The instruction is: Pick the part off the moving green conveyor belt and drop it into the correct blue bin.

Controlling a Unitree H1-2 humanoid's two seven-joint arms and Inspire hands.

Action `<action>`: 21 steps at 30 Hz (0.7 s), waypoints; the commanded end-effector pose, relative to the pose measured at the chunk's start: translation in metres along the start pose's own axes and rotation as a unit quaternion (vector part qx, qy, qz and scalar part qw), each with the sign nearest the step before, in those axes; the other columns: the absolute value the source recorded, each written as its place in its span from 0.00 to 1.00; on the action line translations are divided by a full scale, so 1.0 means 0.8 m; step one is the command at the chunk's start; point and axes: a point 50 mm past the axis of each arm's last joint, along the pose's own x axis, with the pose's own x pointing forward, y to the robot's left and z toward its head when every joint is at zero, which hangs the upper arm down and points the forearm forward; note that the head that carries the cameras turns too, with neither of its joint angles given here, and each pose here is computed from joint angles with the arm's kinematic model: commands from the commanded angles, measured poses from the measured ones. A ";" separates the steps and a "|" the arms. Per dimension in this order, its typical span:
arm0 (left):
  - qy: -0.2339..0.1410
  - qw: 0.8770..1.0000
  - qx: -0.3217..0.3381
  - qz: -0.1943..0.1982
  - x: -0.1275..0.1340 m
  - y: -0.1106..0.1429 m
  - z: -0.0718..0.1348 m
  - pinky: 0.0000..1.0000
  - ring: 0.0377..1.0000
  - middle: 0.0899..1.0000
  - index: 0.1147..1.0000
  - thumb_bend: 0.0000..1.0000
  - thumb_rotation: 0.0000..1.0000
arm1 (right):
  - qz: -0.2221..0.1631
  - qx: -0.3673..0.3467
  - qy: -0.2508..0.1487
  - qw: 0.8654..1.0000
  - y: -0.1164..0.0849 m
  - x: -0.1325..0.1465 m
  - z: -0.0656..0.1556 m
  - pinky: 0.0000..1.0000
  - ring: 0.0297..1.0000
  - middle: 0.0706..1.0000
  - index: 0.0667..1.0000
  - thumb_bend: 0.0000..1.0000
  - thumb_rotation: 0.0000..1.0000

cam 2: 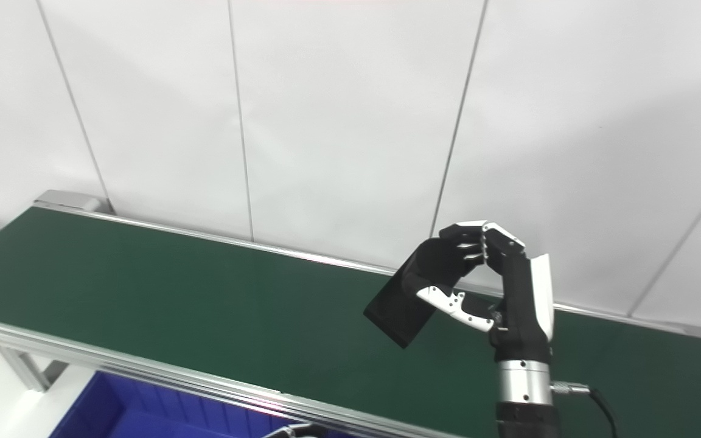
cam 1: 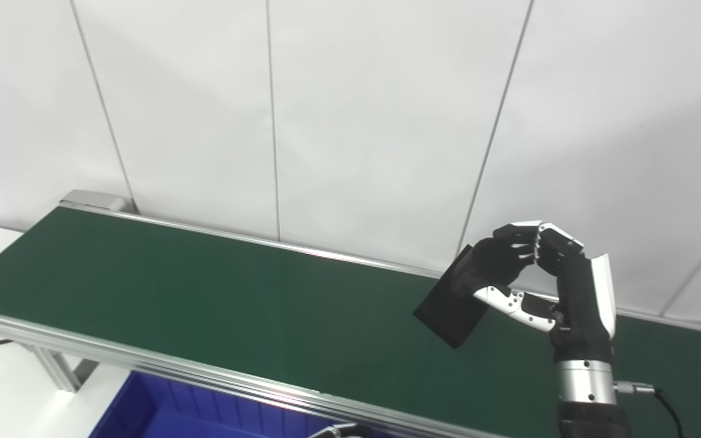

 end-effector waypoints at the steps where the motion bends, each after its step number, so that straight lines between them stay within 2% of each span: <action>1: -0.038 0.999 0.008 -0.010 0.003 0.002 0.016 0.74 0.71 0.70 0.73 1.00 0.22 | -0.010 -0.004 -0.028 1.000 -0.014 0.004 0.022 0.35 0.42 0.47 0.49 0.50 0.00; 6: -0.038 0.999 0.005 -0.012 -0.002 0.004 0.028 0.78 0.73 0.71 0.74 1.00 0.23 | -0.021 -0.013 -0.020 1.000 -0.036 -0.026 0.036 0.35 0.42 0.47 0.50 0.50 0.00; 12: -0.040 0.999 0.002 -0.012 -0.008 0.008 0.044 0.82 0.76 0.73 0.75 0.97 0.25 | -0.027 -0.026 -0.003 0.999 -0.050 -0.060 0.049 0.36 0.42 0.47 0.50 0.50 0.00; 17: -0.040 0.999 0.000 -0.010 -0.009 0.013 0.059 0.79 0.74 0.72 0.76 0.98 0.25 | -0.023 -0.035 0.013 0.999 -0.054 -0.084 0.060 0.36 0.41 0.47 0.50 0.50 0.00; 21: -0.045 0.999 -0.002 -0.009 -0.009 0.017 0.067 0.80 0.74 0.71 0.74 1.00 0.26 | -0.007 -0.034 0.039 0.999 -0.046 -0.113 0.057 0.33 0.42 0.48 0.50 0.50 0.00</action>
